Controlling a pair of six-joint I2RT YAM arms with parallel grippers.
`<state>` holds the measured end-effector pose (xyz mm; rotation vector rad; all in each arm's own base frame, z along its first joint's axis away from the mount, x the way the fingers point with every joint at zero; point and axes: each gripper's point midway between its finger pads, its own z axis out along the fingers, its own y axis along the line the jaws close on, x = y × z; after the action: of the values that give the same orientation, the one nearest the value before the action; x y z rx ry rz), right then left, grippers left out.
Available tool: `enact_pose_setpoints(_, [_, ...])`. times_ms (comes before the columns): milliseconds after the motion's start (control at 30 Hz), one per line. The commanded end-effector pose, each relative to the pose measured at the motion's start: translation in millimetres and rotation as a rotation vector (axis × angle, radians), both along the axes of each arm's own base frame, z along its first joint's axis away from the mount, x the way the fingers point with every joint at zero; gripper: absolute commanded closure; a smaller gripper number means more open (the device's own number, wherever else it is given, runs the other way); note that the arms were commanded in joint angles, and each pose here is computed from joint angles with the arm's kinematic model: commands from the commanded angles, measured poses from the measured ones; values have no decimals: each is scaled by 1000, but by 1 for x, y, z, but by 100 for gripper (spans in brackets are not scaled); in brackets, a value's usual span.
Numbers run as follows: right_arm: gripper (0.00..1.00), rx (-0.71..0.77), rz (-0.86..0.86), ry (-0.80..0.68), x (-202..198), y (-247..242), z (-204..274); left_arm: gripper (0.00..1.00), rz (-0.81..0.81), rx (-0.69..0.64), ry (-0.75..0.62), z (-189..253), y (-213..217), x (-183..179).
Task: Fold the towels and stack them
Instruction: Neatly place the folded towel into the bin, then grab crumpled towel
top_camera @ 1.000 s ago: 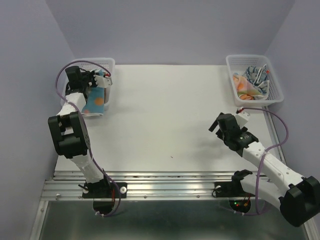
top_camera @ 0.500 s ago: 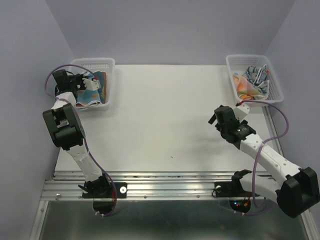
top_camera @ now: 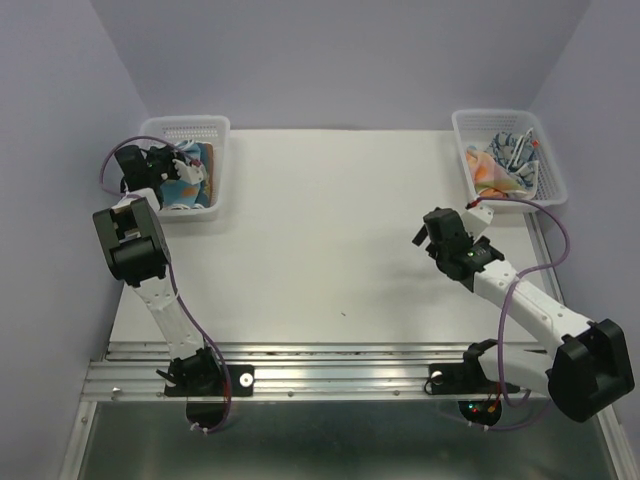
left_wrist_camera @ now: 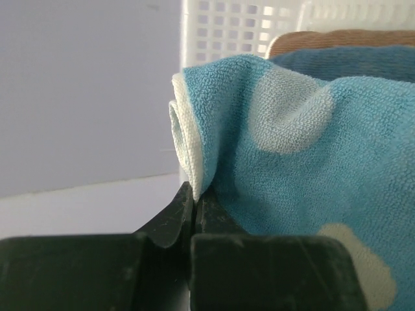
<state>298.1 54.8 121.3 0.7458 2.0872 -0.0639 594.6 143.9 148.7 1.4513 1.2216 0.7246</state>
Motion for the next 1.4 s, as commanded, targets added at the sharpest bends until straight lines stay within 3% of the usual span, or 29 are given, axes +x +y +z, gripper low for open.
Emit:
enact_pose_setpoints(0, [0,30,-4,-107,21,9,30,100,-53,-23,-181,57,-8,12])
enact_pose_setpoints(167, [0,34,9,-104,24,12,29,96,-70,-50,-179,55,-10,13])
enact_pose_setpoints(267, [0,34,12,-107,25,13,31,77,-55,-44,-169,49,-8,13])
enact_pose_setpoints(333, [0,37,14,-112,26,13,33,72,-34,-49,-168,50,-4,13])
enact_pose_setpoints(400, [0,34,17,-115,25,13,34,57,5,-74,-171,57,1,14])
enact_pose_setpoints(433, [0,33,15,-115,25,12,34,28,47,-111,-176,68,7,13])
enact_pose_setpoints(467, [0,30,19,-117,24,12,33,5,71,-145,-179,76,10,12])
enact_pose_setpoints(500, [0,30,22,-118,24,12,33,1,106,-171,-192,88,15,12])
enact_pose_setpoints(700, [0,76,64,-148,21,19,39,1,124,-428,-222,174,-13,-17])
enact_pose_setpoints(833, [0,114,81,-200,16,21,51,1,-23,-450,-123,211,-74,-51])
enact_pose_setpoints(933, [0,118,33,-264,11,10,64,1,-198,-474,-122,247,-140,-102])
enact_pose_setpoints(1100, [0,112,59,-338,11,8,86,1,-347,-620,-83,279,-230,-149])
enact_pose_setpoints(1233, [0,79,32,-357,17,3,104,1,-433,-926,58,310,-275,-176])
enact_pose_setpoints(1267, [0,56,27,-355,21,1,110,1,-407,-1106,152,319,-280,-177])
enact_pose_setpoints(1367, [0,-28,-12,-337,29,-10,121,1,-317,-1385,254,326,-284,-174])
